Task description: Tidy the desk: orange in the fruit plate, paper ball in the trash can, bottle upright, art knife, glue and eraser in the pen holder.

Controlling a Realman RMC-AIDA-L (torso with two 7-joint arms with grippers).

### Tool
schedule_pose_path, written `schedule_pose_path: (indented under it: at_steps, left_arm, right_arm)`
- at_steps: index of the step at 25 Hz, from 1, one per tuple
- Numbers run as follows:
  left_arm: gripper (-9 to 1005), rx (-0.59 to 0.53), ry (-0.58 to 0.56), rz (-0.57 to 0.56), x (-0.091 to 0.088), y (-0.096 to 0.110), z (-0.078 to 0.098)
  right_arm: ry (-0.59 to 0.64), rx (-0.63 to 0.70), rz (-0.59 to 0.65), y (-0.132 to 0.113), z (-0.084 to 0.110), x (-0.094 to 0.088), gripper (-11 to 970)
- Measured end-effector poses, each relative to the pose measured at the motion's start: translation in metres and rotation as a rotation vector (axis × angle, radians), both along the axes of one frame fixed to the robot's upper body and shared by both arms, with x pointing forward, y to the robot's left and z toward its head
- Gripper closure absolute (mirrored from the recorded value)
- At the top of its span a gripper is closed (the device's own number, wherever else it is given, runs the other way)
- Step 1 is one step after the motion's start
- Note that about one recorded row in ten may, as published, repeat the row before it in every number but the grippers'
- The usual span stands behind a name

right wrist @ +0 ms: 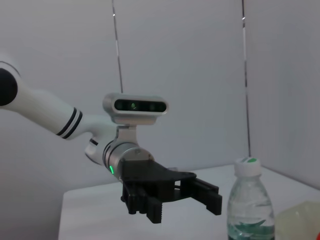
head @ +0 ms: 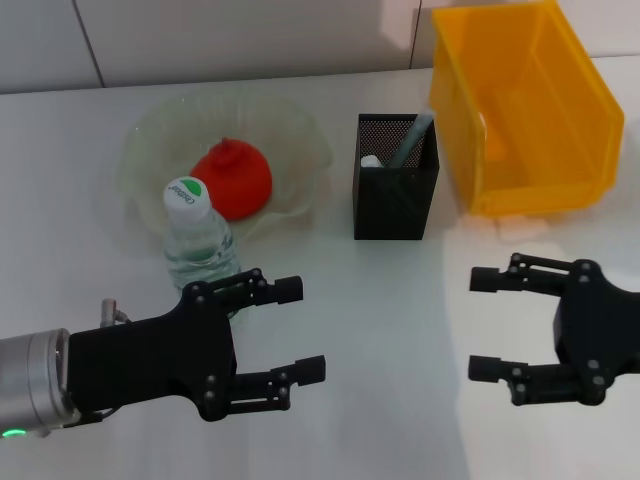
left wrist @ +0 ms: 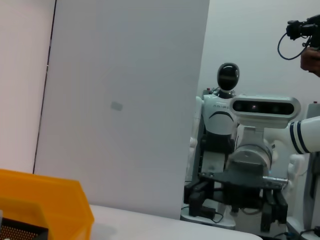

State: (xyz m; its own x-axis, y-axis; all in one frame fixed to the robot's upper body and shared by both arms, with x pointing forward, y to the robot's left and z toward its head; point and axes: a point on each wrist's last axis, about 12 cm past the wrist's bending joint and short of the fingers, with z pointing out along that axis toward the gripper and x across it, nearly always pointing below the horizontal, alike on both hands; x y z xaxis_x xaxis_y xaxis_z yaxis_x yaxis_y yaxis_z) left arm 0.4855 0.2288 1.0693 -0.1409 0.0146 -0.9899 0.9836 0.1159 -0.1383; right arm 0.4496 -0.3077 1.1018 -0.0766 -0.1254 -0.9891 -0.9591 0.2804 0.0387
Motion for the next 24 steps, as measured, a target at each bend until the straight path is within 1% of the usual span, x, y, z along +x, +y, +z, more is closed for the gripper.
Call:
schedule_pose_path:
  at_steps: [1,7,13,24]
  left_arm:
    - [194,0.000,0.000,0.000,0.000,0.000,0.000]
    - [194,0.002,0.003,0.006,-0.001,0.003,0.000]
    - [194,-0.003,0.012,0.036,-0.001,0.012,0.001]
    - [194,-0.009,0.013,0.043,-0.002,0.015,0.001]
  right_arm:
    - [0.005,-0.003,0.008,0.002,-0.002,0.002,275]
    - [0.015,-0.008,0.020,0.010,-0.007,0.013,153]
    - [0.008,-0.012,0.016,0.015,-0.007,0.022,153]
    - [0.008,-0.017,0.027,0.023,-0.007,0.033,153]
